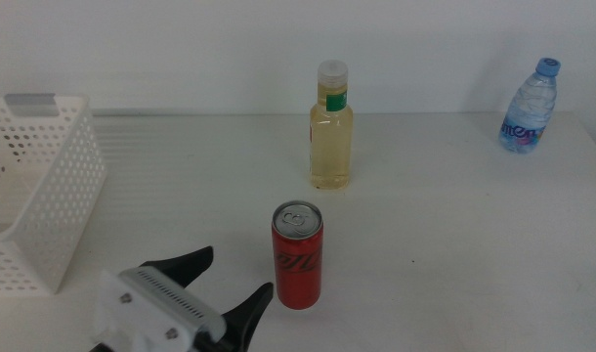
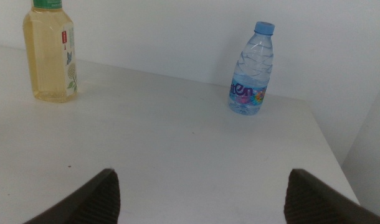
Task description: Use arms to grab the bottles and put them into the dustbin to the left of the table.
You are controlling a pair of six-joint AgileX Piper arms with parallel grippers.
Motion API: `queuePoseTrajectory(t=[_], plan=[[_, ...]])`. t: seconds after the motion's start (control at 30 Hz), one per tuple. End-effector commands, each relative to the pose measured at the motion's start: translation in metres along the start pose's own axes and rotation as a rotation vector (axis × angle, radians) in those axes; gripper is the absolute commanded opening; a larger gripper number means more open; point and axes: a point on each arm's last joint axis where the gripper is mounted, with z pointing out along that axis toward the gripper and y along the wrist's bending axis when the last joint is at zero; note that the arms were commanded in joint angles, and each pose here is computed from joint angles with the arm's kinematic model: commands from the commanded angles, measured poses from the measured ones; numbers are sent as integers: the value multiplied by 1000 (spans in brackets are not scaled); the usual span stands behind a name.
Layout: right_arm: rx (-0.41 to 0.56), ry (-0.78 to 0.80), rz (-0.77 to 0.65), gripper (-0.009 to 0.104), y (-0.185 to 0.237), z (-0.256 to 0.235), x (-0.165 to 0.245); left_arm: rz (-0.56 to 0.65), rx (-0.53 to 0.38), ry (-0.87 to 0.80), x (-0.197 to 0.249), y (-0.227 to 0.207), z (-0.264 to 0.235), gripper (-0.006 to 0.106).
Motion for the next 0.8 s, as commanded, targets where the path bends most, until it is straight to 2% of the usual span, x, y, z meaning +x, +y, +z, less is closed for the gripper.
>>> queuePoseTrajectory(t=[0.0,0.33,0.67,0.77], plan=[[20,-111,-16,79,-2,-3,-11,-7,-2,-106,-14,-2,9,90],[20,-111,-16,79,-2,-3,-11,-68,22,-107,4,-8,40,90],[20,-111,-16,79,-2,-3,-11,-52,22,-124,2,-11,63,90],[20,-111,-16,79,-2,-3,-11,-46,46,-134,0,-7,69,90]])
